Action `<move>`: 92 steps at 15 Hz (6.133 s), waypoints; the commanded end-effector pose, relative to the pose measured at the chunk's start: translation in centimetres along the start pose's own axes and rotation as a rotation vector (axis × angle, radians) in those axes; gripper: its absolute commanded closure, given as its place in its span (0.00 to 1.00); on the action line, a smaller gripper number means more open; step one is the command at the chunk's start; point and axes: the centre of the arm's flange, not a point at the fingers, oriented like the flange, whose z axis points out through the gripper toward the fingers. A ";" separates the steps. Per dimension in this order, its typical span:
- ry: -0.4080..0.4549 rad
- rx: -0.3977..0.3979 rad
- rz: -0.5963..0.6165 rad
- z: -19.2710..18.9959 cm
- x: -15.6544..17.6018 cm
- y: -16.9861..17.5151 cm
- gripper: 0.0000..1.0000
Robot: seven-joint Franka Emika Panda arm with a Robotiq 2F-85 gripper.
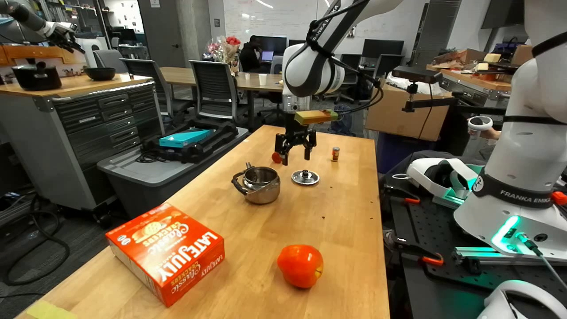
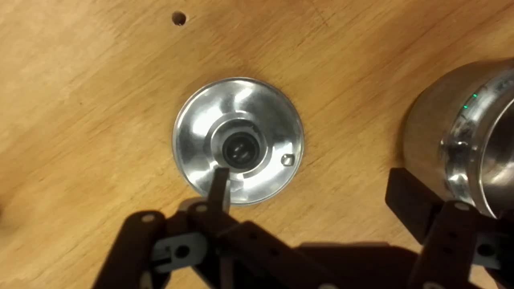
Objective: Cover the silver pot with the silver lid
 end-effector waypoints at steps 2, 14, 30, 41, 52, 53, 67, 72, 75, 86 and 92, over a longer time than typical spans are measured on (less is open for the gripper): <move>-0.008 -0.030 0.036 1.3 1.5 -0.4 0.00; -0.031 -0.086 0.093 3.0 1.5 0.5 0.00; -0.065 -0.125 0.137 4.2 1.5 1.5 0.47; -0.054 -0.113 0.143 3.2 1.2 1.7 0.93; 0.004 -0.049 0.053 -1.9 -2.7 -0.6 0.93; 0.008 -0.046 0.046 -2.4 -3.0 -0.9 0.93; -0.042 -0.024 -0.056 -9.1 -4.3 -7.6 0.93; -0.030 -0.018 -0.091 -10.3 -4.3 -10.6 0.93; -0.001 0.005 -0.116 -10.7 -3.9 -11.7 0.93; 0.003 0.051 -0.153 -8.9 -2.1 -14.7 0.93; -0.016 0.078 -0.160 -8.1 -1.0 -15.8 0.93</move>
